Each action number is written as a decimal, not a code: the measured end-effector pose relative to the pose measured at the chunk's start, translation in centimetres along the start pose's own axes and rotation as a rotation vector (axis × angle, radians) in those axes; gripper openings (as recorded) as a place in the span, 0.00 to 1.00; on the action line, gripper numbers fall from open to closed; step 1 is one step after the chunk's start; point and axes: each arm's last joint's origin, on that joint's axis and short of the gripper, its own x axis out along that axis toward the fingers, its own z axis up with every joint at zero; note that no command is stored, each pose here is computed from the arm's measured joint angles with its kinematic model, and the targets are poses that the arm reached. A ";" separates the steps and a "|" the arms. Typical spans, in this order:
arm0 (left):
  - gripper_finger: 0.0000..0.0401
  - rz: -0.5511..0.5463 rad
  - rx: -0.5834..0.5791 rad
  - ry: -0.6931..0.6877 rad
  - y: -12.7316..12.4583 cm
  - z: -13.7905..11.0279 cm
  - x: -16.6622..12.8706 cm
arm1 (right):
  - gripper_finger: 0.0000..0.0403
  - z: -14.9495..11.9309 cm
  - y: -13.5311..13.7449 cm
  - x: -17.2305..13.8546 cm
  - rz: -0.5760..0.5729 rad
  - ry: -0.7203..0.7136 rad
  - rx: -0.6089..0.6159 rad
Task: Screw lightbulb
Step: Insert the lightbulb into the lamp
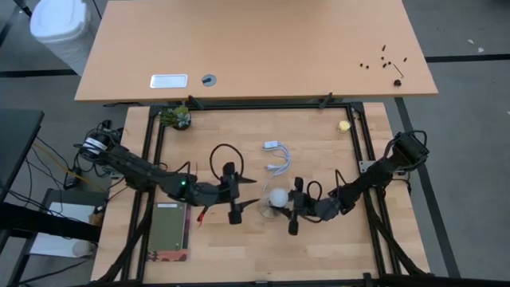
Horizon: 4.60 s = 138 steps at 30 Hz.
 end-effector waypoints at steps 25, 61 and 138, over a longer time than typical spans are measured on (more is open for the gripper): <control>0.70 0.050 -0.084 -0.116 -0.5 -2.7 4.9 | 0.34 -1.0 -3.6 2.2 0.177 0.135 -0.089; 0.70 0.038 -0.043 -0.091 -0.1 -0.9 2.7 | 0.34 0.0 -4.8 4.5 0.344 0.292 -0.219; 0.44 0.074 0.005 -0.053 -1.6 -4.1 5.1 | 0.47 0.0 -5.5 4.8 0.328 0.304 -0.108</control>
